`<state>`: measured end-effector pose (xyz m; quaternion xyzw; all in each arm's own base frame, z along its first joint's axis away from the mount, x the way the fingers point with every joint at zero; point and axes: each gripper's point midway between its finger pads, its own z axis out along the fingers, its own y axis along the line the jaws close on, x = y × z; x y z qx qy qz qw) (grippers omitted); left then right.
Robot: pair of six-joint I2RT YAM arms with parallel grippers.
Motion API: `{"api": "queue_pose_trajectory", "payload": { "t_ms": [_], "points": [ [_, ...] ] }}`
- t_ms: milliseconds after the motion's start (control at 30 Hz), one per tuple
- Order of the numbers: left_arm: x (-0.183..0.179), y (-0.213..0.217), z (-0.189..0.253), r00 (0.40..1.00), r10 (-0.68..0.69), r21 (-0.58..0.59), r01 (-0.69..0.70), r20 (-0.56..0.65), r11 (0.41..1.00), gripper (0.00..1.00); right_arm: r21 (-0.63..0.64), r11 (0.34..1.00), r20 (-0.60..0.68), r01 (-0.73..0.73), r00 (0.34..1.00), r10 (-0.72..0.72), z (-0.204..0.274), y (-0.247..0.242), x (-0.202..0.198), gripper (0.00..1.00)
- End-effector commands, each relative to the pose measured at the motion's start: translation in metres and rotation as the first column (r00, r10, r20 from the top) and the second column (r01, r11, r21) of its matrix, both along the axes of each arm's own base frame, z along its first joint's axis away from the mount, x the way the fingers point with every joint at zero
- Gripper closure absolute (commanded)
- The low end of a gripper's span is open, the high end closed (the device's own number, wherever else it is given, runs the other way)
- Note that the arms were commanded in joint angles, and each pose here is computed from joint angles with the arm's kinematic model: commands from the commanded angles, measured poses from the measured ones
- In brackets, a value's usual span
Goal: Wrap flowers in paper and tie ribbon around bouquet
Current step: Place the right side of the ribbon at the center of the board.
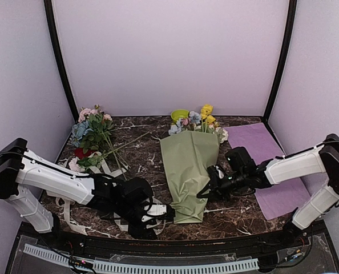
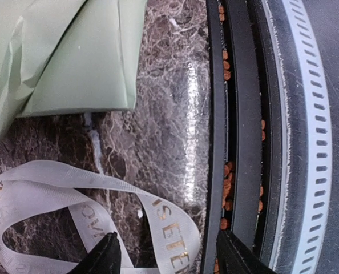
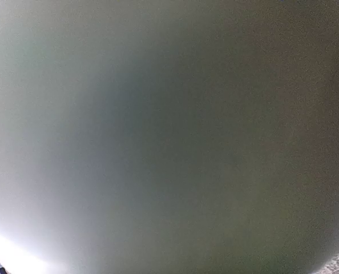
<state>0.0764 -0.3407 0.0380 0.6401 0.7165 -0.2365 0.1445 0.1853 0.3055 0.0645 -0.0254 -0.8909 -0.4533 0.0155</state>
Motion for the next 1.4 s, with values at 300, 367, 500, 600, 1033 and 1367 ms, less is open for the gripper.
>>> {"api": "queue_pose_trajectory", "payload": {
  "t_ms": [300,367,500,600,1033,1367],
  "points": [
    [0.0,-0.026,-0.014,0.996,-0.065,-0.024,0.066,0.062,0.997,0.9,0.035,0.999,0.086,0.005,0.996,-0.008,0.024,0.006,0.023,1.0],
    [-0.008,-0.042,0.005,0.988,-0.12,-0.095,0.128,0.093,0.987,1.0,0.034,0.999,0.092,0.009,0.996,-0.012,0.026,0.006,0.026,1.0],
    [-0.019,-0.076,0.033,0.965,-0.232,-0.201,0.252,0.119,0.947,1.0,0.041,0.999,0.103,0.008,0.995,-0.013,0.033,0.008,0.034,1.0],
    [-0.034,-0.104,0.044,0.933,-0.344,-0.229,0.36,0.107,0.904,1.0,0.036,0.999,0.124,-0.002,0.992,-0.003,0.039,0.011,0.039,1.0],
    [-0.038,-0.228,0.118,0.745,-0.462,-0.43,0.66,0.48,0.616,1.0,0.014,0.997,0.167,-0.074,0.983,0.07,0.043,0.015,0.045,1.0],
    [-0.008,-0.257,0.139,0.819,-0.337,-0.553,0.566,0.465,0.612,0.97,-0.056,0.99,0.21,-0.131,0.968,0.14,0.051,-0.006,0.054,1.0]
  ]
}}
